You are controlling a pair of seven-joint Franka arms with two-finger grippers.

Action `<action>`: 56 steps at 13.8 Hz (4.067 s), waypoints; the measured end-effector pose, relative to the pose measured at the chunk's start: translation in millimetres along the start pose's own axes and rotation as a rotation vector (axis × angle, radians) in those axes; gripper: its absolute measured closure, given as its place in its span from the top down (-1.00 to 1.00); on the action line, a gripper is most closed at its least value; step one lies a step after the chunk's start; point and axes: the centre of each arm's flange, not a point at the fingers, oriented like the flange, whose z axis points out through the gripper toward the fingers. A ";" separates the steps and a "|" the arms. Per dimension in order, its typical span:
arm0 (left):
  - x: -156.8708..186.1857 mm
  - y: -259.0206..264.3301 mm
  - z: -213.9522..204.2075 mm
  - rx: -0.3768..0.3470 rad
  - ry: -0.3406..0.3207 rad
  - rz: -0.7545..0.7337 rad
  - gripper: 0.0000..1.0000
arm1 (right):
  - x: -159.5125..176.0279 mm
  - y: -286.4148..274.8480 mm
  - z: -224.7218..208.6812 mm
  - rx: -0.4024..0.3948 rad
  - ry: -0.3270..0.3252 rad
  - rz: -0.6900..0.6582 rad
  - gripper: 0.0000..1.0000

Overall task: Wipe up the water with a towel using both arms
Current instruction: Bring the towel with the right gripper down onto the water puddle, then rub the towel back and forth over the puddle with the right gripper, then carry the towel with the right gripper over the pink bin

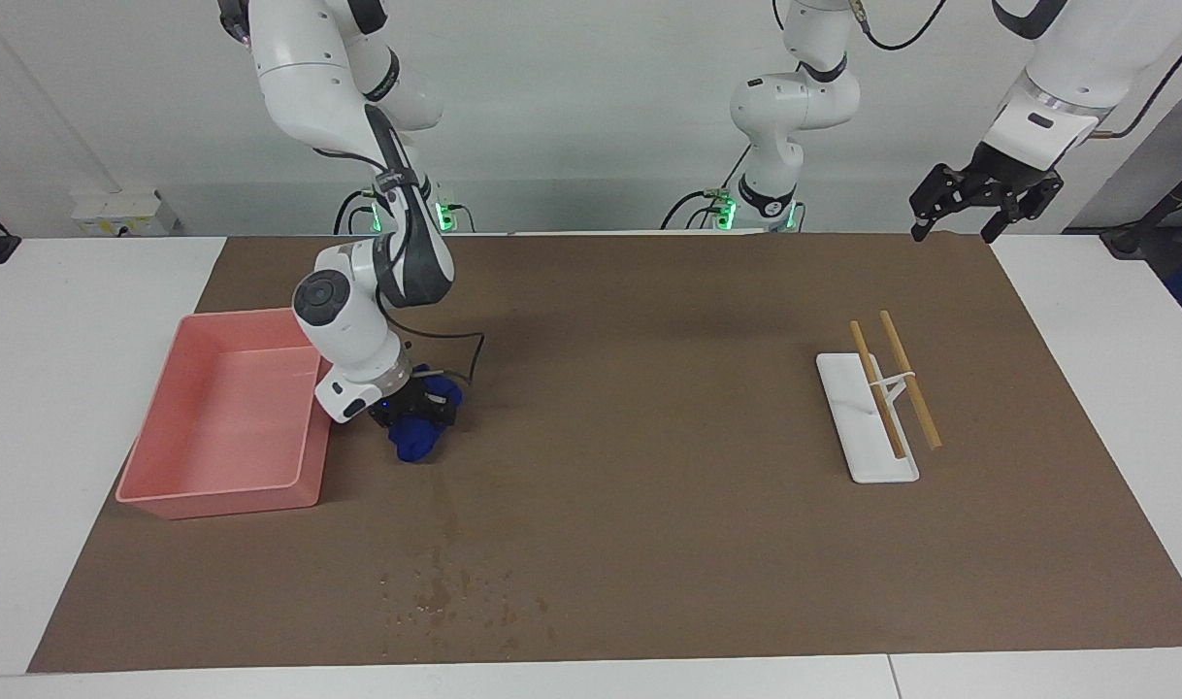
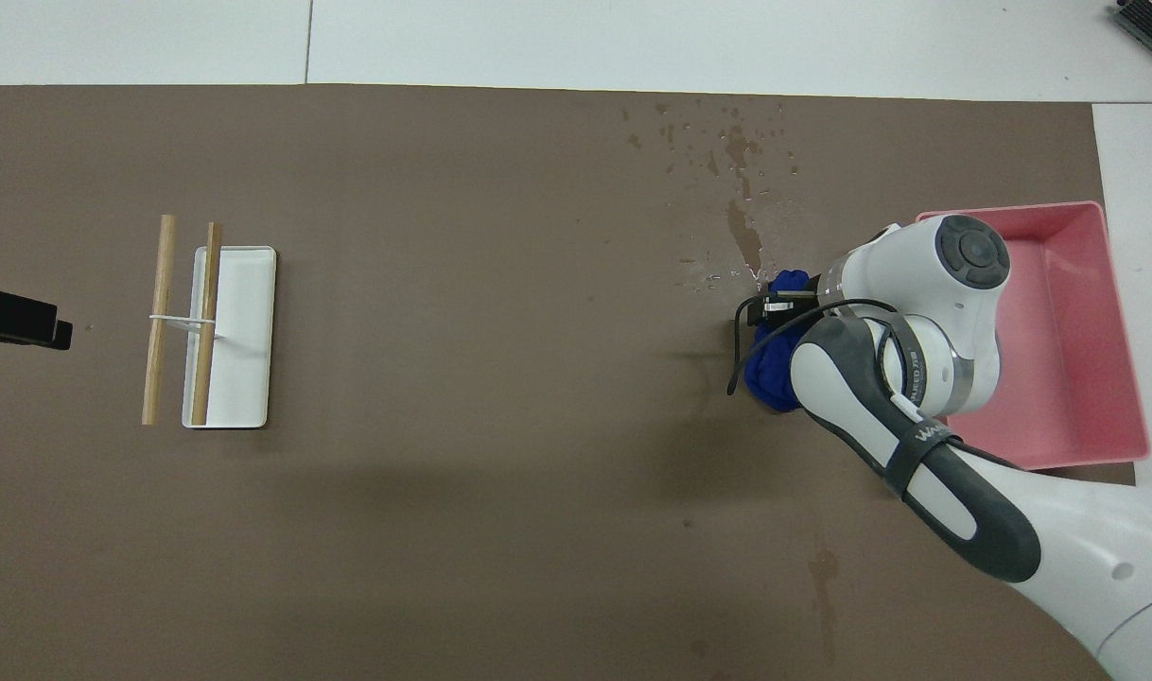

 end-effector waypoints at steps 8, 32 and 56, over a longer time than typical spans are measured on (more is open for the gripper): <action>0.0 0.0 0.0 0.000 0.000 0.000 1.00 | 81.5 -55.2 -12.8 0.092 0.231 -0.060 -1.00; 0.0 0.0 0.0 0.000 0.000 0.000 1.00 | 98.9 -56.0 31.6 0.026 0.348 -0.374 -1.00; 0.0 0.0 0.0 0.000 0.000 0.000 1.00 | 13.7 -34.4 19.2 0.174 -0.120 0.108 -1.00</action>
